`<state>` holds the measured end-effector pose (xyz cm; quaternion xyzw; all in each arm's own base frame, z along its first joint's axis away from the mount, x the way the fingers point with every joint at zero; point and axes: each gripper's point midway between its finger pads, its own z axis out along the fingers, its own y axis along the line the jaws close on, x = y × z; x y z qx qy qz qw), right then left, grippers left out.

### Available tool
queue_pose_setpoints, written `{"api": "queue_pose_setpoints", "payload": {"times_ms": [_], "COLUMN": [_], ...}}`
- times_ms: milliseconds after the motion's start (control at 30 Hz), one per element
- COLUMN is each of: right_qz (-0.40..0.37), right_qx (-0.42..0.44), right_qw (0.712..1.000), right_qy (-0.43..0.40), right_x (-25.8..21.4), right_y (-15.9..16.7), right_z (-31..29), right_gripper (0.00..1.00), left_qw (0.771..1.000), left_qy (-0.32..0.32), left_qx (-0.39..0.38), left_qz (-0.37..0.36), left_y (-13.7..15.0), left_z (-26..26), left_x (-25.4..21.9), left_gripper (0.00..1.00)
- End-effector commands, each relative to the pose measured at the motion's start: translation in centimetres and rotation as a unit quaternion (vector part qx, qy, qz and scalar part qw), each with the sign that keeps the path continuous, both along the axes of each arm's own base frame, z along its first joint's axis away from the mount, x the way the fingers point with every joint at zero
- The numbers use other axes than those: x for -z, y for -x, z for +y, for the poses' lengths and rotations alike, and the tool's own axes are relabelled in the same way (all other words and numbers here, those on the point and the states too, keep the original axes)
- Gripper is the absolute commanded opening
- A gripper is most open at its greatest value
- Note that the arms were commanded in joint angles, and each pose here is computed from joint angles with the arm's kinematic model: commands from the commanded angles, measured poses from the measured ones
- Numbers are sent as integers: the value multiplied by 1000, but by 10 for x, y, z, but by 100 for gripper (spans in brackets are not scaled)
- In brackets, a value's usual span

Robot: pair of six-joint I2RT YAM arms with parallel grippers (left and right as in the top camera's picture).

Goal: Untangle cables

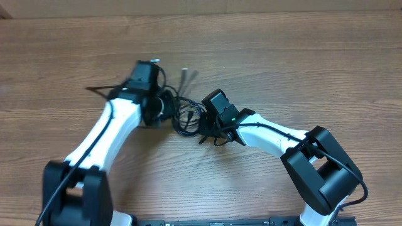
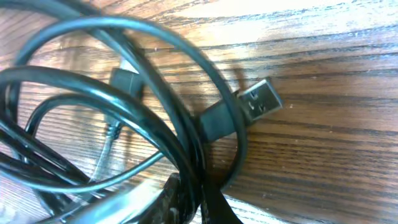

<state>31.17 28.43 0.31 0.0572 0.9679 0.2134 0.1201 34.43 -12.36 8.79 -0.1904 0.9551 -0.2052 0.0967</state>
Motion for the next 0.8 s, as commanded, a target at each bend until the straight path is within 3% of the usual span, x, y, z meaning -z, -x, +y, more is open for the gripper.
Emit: {"api": "queue_pose_setpoints", "payload": {"times_ms": [0, 167, 367, 467, 600, 767], "right_qz": [17, 11, 8, 8, 7, 6], "right_qx": [4, 9, 9, 9, 9, 9], "right_qw": [999, 999, 999, 999, 999, 999], "right_qy": [30, 37, 35, 35, 35, 33], "right_x": [21, 22, 21, 21, 21, 20], "right_y": [6, 3, 2, 2, 2, 1], "right_z": [-10, -13, -12, -12, -12, -12], "right_gripper": [8, 7, 8, 8, 8, 8], "left_qw": [997, 998, 989, 986, 982, 973], "left_qy": [62, 26, -144, -160, -172, -188], "left_qx": [29, 59, 17, 16, 18, 26], "left_qz": [-27, -20, 37, 47, 75, 129], "left_y": [2, 10, 31, 33, 37, 47], "left_z": [-6, 9, 69, 74, 78, 83], "left_x": [-28, -19, 5, 11, 28, 56], "left_gripper": [4, 4, 5, 6, 17, 21]}}
